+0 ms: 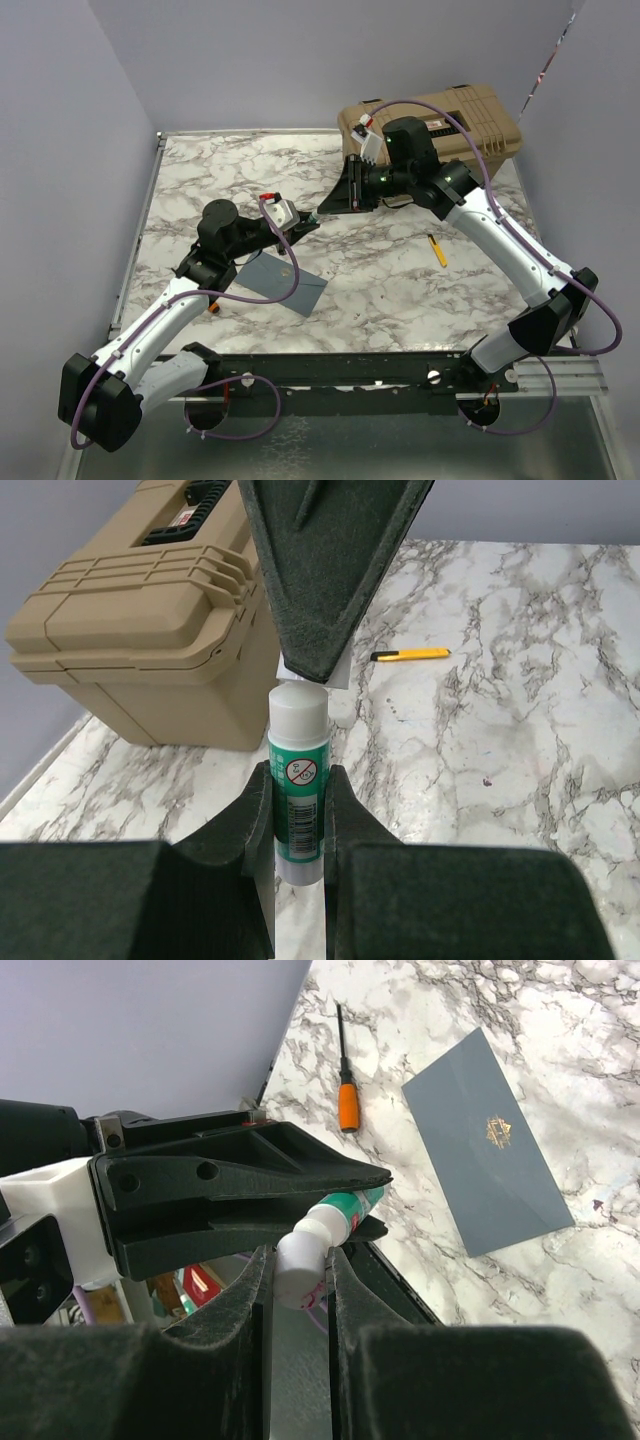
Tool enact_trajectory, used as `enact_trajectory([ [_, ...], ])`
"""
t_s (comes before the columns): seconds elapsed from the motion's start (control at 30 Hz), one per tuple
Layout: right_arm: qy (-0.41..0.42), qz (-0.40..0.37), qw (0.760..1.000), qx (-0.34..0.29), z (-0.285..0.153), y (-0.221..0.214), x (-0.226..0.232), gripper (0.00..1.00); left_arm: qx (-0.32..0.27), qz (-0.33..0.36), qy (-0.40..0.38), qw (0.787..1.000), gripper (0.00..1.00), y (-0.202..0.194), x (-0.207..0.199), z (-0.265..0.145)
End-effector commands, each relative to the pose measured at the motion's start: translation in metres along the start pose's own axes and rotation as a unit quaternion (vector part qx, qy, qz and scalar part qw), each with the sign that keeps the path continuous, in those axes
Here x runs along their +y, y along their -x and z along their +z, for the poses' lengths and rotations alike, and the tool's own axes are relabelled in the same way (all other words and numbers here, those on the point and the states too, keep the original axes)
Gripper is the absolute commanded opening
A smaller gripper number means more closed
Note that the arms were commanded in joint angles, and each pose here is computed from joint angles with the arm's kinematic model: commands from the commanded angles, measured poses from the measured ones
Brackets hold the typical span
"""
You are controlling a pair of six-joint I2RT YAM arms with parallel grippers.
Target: Place the letter into the envelope and seal it
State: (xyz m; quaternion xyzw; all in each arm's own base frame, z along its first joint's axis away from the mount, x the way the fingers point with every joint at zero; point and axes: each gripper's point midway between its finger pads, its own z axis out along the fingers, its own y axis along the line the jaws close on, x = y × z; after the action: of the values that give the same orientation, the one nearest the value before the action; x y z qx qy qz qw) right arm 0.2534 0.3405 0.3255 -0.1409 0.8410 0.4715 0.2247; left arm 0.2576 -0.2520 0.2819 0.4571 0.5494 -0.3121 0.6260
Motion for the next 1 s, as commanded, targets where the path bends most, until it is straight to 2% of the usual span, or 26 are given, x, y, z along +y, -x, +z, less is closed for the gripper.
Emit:
enact_trajectory([
  [0.0,-0.023,0.004,1.000,0.004,-0.002,-0.006,-0.007,0.00,-0.016,0.021,0.003,1.000,0.00,0.016,0.002,0.000],
  [0.27,-0.025,0.004,1.000,0.004,0.002,-0.005,-0.010,0.00,-0.019,0.019,0.000,1.000,0.00,0.017,0.000,-0.001],
  [0.57,0.009,0.005,1.000,0.006,0.008,-0.002,0.000,0.00,-0.026,0.011,-0.032,0.999,0.00,0.019,-0.011,0.003],
  [0.83,0.001,0.012,0.999,0.030,0.013,-0.011,-0.007,0.00,-0.028,0.016,-0.035,0.999,0.00,0.023,-0.010,0.007],
  [0.97,-0.004,0.008,0.999,0.043,0.013,-0.015,-0.010,0.00,-0.010,0.020,-0.040,0.999,0.00,0.018,-0.008,0.009],
])
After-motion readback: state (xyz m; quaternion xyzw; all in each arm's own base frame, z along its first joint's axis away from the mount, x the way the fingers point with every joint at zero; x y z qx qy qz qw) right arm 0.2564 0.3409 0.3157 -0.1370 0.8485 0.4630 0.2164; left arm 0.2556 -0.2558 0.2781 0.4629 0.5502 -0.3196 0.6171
